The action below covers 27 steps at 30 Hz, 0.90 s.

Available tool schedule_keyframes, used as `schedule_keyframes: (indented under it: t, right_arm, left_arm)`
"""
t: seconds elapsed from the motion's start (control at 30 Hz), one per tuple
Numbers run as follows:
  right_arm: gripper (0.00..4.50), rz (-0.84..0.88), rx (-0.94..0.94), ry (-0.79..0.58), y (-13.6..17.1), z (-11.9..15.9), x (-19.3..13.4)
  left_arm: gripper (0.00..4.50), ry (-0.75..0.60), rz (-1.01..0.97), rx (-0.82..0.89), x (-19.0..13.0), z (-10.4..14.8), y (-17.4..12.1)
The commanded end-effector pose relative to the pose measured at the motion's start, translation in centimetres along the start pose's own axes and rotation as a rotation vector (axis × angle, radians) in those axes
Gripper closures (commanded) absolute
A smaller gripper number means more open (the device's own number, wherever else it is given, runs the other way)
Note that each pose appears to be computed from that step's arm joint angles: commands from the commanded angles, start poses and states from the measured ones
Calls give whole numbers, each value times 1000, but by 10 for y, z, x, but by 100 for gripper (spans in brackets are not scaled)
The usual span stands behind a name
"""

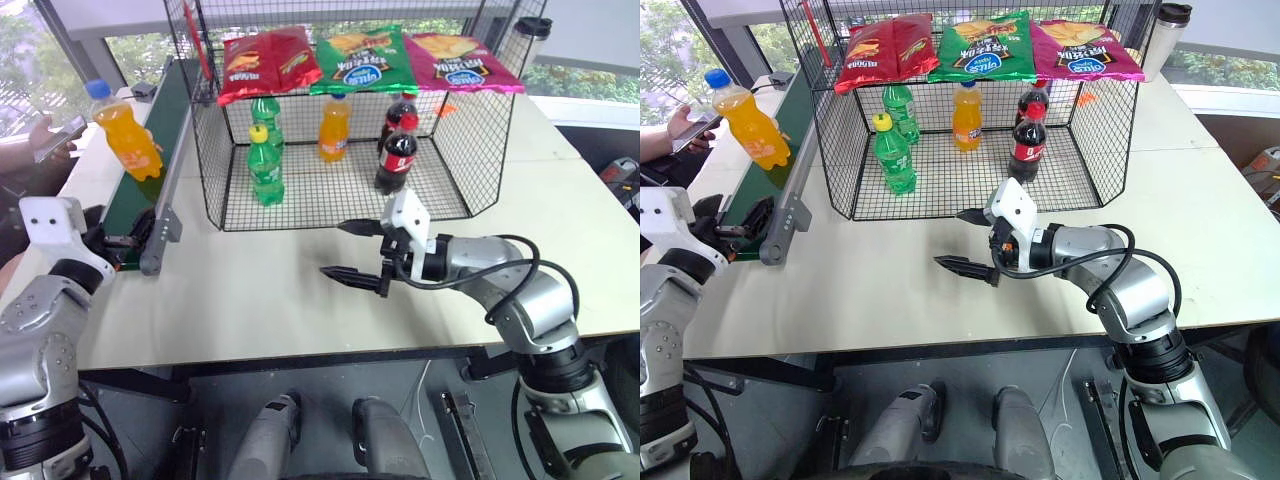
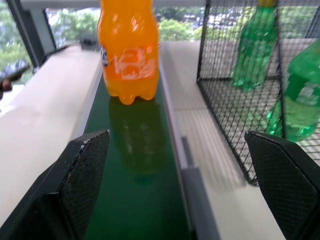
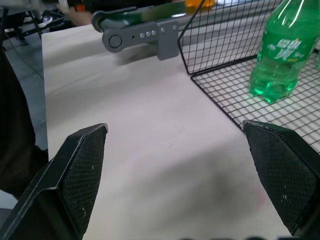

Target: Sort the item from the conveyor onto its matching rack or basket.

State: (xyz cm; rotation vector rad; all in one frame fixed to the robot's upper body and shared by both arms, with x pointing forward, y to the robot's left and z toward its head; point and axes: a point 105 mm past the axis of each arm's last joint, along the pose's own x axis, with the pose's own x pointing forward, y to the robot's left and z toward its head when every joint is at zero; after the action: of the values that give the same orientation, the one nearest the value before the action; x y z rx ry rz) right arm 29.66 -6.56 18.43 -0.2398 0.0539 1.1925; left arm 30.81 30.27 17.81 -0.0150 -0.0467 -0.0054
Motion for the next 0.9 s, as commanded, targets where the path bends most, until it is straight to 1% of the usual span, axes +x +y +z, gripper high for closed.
schedule_keyframes:
  t: [0.03,0.2,0.5,0.63,0.73,0.77,0.8,0.83,0.9]
  right_arm:
    - [4,0,-35,-42,0,13,-2]
    - [4,-7,-36,-37,0,13,-2]
    - [4,-16,-34,-35,-2,12,-4]
    - [4,-21,-30,-32,-2,11,-4]
    - [0,-25,-29,-29,-3,11,-4]
    - [0,-27,-30,-28,-4,11,-4]
    - [0,-29,-30,-27,-4,10,-4]
    - [0,-31,-30,-26,-5,10,-4]
    - [0,-34,-30,-24,-5,10,-5]
  left_arm:
    - [0,-37,18,-1,0,9,3]
    - [0,-36,15,10,5,8,1]
    - [0,-40,51,32,7,7,6]
    - [0,-25,69,51,6,1,9]
    - [83,-37,29,37,6,0,3]
    - [129,-43,13,27,5,0,1]
    - [164,-49,9,25,5,0,1]
    - [178,-55,15,27,5,1,2]
    - [178,-64,22,33,5,3,3]
